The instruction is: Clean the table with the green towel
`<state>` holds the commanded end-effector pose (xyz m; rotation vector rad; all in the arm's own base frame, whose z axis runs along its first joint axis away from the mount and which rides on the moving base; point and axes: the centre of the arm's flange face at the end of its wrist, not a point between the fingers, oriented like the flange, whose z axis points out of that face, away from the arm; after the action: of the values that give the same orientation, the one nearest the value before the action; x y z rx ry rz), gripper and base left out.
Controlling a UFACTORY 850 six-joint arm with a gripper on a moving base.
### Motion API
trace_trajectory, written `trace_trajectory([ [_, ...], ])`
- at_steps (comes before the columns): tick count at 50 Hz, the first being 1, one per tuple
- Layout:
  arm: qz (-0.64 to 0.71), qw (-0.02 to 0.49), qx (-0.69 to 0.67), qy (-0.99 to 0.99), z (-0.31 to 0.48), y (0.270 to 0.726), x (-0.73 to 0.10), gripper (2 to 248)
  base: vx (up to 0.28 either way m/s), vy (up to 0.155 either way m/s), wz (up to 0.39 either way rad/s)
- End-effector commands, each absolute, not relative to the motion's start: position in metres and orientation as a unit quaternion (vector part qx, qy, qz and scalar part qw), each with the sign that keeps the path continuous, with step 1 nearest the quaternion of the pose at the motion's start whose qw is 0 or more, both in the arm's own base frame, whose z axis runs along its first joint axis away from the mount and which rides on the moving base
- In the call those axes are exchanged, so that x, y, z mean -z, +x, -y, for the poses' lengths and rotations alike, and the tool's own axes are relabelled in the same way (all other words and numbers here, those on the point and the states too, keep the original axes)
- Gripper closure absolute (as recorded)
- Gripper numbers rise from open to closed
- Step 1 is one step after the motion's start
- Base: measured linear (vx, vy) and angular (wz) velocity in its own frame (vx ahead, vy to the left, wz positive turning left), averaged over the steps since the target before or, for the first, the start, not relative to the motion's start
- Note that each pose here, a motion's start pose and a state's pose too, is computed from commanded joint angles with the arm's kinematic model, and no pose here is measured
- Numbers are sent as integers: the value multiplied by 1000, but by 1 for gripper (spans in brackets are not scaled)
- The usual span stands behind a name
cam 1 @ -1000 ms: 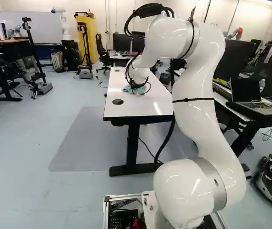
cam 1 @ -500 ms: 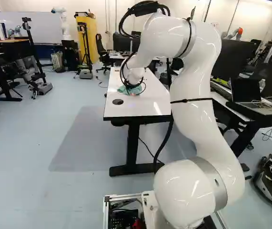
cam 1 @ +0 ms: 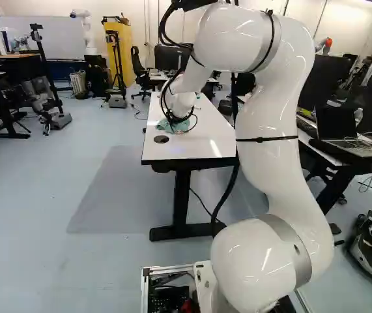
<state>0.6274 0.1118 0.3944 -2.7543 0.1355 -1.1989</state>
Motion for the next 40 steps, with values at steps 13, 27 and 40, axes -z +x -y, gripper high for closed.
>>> trace_trajectory([
  [13,-46,65,390,-917,-105,603,-397,226,0,0,0],
  [27,-57,59,384,-920,-88,584,-399,226,0,0,0],
  [40,-73,52,383,-919,-67,579,-399,226,0,0,0],
])
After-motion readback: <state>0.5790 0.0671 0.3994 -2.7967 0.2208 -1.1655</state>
